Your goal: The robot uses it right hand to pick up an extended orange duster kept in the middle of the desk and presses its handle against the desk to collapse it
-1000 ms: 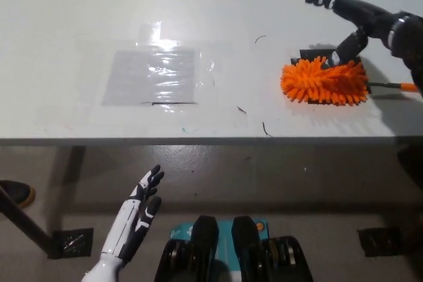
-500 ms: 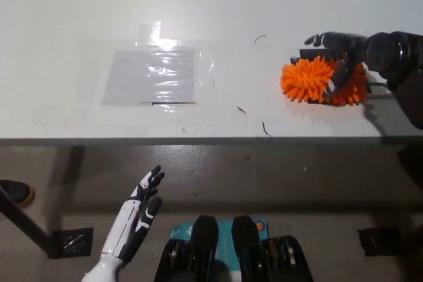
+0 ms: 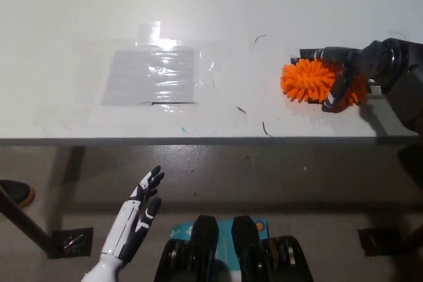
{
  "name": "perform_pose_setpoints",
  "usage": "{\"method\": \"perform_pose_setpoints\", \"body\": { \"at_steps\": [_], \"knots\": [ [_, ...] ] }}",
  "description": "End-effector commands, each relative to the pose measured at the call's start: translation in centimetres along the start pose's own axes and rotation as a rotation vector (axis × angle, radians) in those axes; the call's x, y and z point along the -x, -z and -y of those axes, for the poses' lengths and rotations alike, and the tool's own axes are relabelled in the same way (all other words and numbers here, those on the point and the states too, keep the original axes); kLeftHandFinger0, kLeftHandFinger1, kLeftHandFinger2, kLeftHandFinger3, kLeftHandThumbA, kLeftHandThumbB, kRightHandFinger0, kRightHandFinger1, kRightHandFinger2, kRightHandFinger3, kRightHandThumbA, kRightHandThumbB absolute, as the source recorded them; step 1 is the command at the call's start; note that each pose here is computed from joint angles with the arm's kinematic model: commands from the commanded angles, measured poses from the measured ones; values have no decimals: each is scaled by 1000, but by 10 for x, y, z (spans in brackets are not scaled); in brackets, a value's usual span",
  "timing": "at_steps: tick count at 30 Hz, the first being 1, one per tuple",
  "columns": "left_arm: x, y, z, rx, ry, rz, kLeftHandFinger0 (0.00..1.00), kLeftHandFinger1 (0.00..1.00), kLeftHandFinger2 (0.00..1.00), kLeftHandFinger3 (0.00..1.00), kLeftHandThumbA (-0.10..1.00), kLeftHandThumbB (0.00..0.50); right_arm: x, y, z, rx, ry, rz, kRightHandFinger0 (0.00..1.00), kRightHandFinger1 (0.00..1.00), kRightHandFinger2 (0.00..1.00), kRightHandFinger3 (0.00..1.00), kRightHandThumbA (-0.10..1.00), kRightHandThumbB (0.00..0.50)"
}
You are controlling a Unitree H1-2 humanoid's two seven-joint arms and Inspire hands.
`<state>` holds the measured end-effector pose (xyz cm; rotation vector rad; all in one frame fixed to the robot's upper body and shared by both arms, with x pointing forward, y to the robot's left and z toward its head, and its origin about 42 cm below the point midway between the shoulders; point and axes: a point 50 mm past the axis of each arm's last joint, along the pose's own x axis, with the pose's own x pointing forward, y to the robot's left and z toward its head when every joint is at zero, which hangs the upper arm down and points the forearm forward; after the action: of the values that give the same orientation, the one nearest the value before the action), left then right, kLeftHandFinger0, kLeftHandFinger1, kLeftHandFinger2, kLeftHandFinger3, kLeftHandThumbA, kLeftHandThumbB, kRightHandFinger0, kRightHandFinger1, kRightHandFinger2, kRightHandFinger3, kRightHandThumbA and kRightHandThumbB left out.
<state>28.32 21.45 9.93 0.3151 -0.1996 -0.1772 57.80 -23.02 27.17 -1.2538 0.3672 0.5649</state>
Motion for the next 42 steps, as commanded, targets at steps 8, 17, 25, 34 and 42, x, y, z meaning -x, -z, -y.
{"method": "perform_pose_setpoints", "body": {
  "at_steps": [8, 17, 25, 34, 42],
  "knots": [
    [-3, -11, -4, 0, -5, 71, 1000, 1000, 1000, 1000, 1000, 33, 1, -8, 17, 55, 129, 35, 461, 662, 764, 538, 77, 166],
    [-5, -13, -6, -12, -7, 72, 1000, 1000, 1000, 1000, 1000, 32, 1, 1, 20, 48, 272, 41, 255, 804, 1000, 1000, -100, 84],
    [-7, -12, -7, -11, -5, 71, 1000, 1000, 1000, 1000, 1000, 25, 9, 9, 32, -3, 372, 88, 45, 556, 877, 937, -100, 116],
    [-7, -13, -8, -1, -8, 72, 1000, 1000, 1000, 1000, 1000, 53, 22, 8, 55, -68, 488, 170, 155, 680, 976, 980, -100, 130],
    [-7, -10, -11, -2, -17, 72, 1000, 1000, 1000, 1000, 1000, 44, 96, -52, 138, -120, 791, 568, 119, 555, 804, 869, -100, 134]
  ]
}}
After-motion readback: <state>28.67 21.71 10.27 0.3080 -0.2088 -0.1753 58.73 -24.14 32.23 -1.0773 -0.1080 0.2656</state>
